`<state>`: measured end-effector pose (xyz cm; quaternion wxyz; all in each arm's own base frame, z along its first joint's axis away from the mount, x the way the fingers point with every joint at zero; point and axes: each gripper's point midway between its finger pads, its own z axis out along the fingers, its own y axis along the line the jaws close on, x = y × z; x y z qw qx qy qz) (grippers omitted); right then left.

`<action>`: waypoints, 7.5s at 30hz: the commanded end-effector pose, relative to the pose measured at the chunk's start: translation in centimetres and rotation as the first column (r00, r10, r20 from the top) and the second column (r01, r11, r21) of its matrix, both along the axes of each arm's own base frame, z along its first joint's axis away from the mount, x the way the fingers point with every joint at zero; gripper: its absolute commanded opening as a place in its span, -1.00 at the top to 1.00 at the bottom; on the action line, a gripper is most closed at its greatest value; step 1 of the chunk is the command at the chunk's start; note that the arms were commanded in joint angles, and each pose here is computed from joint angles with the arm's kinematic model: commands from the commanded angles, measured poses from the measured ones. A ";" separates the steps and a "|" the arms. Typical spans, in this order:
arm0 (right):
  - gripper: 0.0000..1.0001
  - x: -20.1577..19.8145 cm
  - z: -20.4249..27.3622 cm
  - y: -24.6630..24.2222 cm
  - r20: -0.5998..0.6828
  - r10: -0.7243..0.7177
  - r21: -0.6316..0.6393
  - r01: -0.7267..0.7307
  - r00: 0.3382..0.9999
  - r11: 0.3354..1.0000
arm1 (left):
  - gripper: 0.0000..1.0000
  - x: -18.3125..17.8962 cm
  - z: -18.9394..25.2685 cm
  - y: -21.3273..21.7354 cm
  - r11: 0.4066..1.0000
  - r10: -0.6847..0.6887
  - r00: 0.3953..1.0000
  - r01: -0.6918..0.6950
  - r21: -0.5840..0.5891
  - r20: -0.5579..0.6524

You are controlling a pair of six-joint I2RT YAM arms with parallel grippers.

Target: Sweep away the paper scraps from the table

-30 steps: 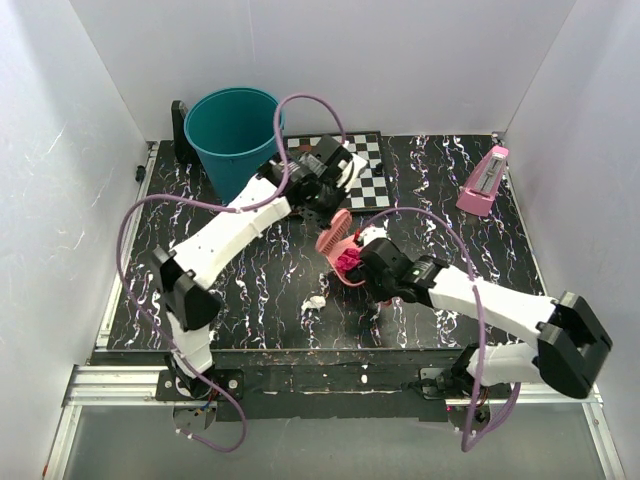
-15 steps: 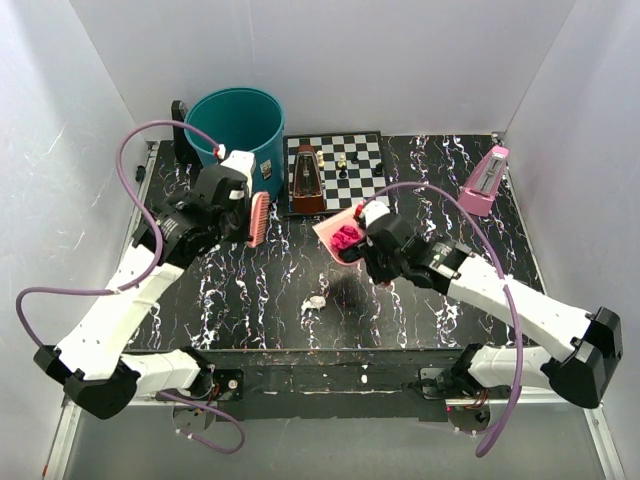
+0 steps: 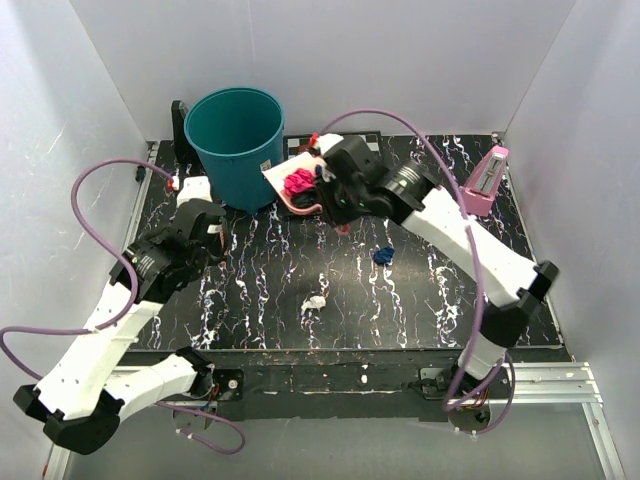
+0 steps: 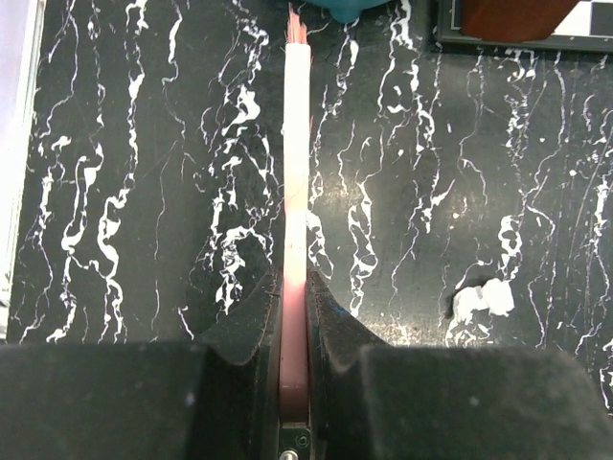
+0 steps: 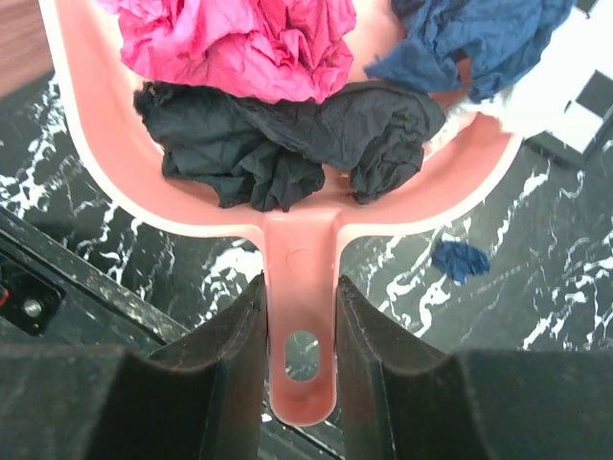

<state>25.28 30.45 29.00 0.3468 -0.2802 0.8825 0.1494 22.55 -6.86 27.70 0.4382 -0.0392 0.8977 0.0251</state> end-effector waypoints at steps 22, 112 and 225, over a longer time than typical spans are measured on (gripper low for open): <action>0.97 6.5 9.3 19.2 0.028 0.143 0.608 -0.130 0.989 0.783 | 1.00 -0.8 -4.0 -1.6 0.993 -0.029 0.999 0.023 -0.113 -0.044; 0.97 4.3 8.7 3.2 0.042 0.140 0.563 -0.139 0.989 0.815 | 1.00 -0.6 2.5 -2.1 0.977 -0.110 0.983 0.134 -0.168 0.145; 0.97 -0.2 -6.0 -20.8 0.276 -0.607 -0.084 0.648 0.745 0.757 | 1.00 3.3 -8.0 -28.5 0.784 -0.212 0.841 -0.158 -0.601 -0.498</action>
